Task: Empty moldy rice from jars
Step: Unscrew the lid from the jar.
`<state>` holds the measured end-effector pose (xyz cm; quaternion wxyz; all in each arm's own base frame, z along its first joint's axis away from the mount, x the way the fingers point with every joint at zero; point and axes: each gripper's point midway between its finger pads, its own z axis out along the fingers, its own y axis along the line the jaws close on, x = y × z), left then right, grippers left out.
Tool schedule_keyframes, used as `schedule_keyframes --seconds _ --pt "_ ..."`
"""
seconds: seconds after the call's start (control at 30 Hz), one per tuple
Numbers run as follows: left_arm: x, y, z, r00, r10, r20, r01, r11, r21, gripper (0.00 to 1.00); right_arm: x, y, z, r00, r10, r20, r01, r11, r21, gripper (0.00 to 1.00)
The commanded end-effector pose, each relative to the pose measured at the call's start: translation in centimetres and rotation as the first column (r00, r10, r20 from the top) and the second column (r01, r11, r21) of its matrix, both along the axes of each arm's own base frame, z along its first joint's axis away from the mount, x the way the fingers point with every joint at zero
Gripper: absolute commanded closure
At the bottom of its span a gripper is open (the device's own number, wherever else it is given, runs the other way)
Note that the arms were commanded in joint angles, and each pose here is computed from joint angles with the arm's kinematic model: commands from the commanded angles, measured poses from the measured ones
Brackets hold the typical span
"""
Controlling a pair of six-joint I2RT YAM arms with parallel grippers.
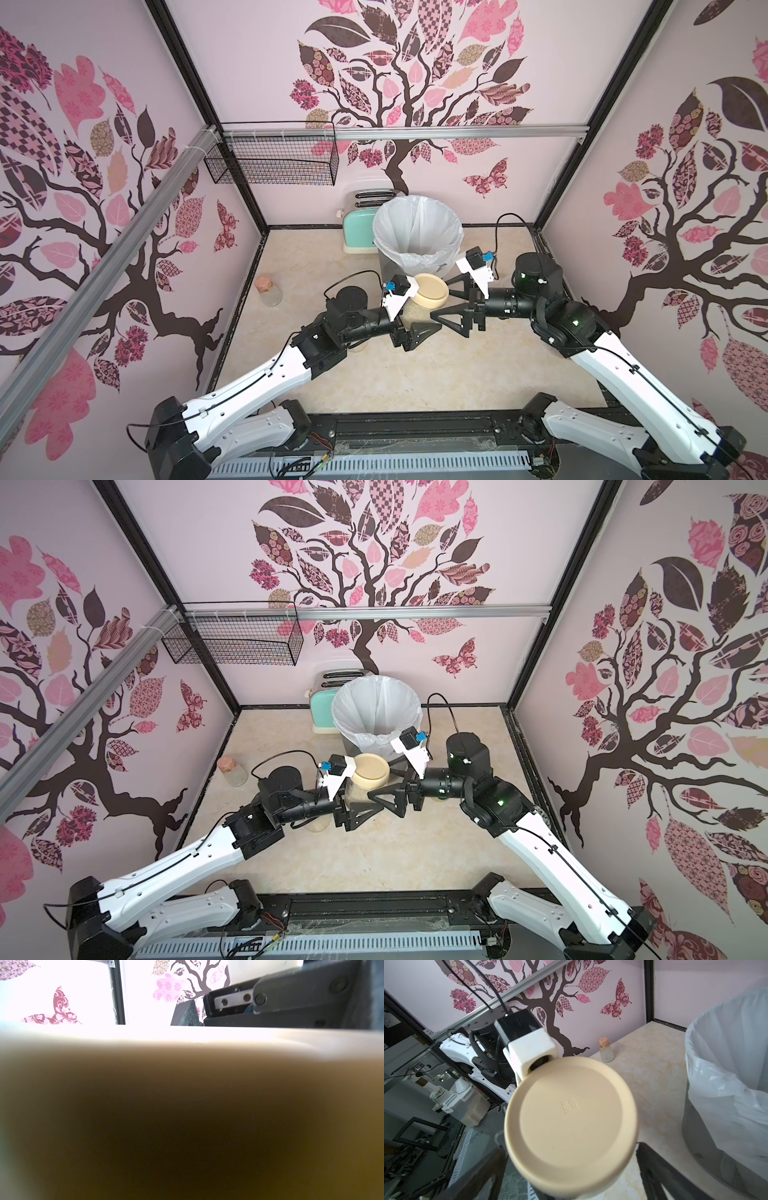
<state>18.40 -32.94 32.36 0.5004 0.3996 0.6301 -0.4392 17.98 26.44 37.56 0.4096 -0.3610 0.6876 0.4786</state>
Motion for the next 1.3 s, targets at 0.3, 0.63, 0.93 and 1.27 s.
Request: schedule_keyframes --seconds 0.3,0.63,0.93,1.27 --pt "1.2 -0.8 4.2 0.994 0.024 0.102 -0.015 0.996 -0.088 0.30 1.7 -0.4 2.3 0.992 -0.120 -0.048 0.122 0.992 0.039 0.01" --pt "1.4 -1.4 4.0 0.996 0.013 0.085 -0.005 0.996 -0.087 0.30 2.7 -0.1 2.1 0.989 -0.145 -0.036 0.146 0.989 0.037 0.02" --pt "1.5 -1.7 3.9 0.997 0.005 0.074 0.001 0.996 -0.091 0.31 2.8 0.4 1.8 0.991 -0.133 -0.025 0.134 0.991 0.027 0.09" --pt "1.6 -2.0 4.0 0.998 -0.005 0.069 0.012 0.995 -0.095 0.31 2.5 0.8 1.7 0.995 -0.101 -0.005 0.101 0.995 0.023 0.28"
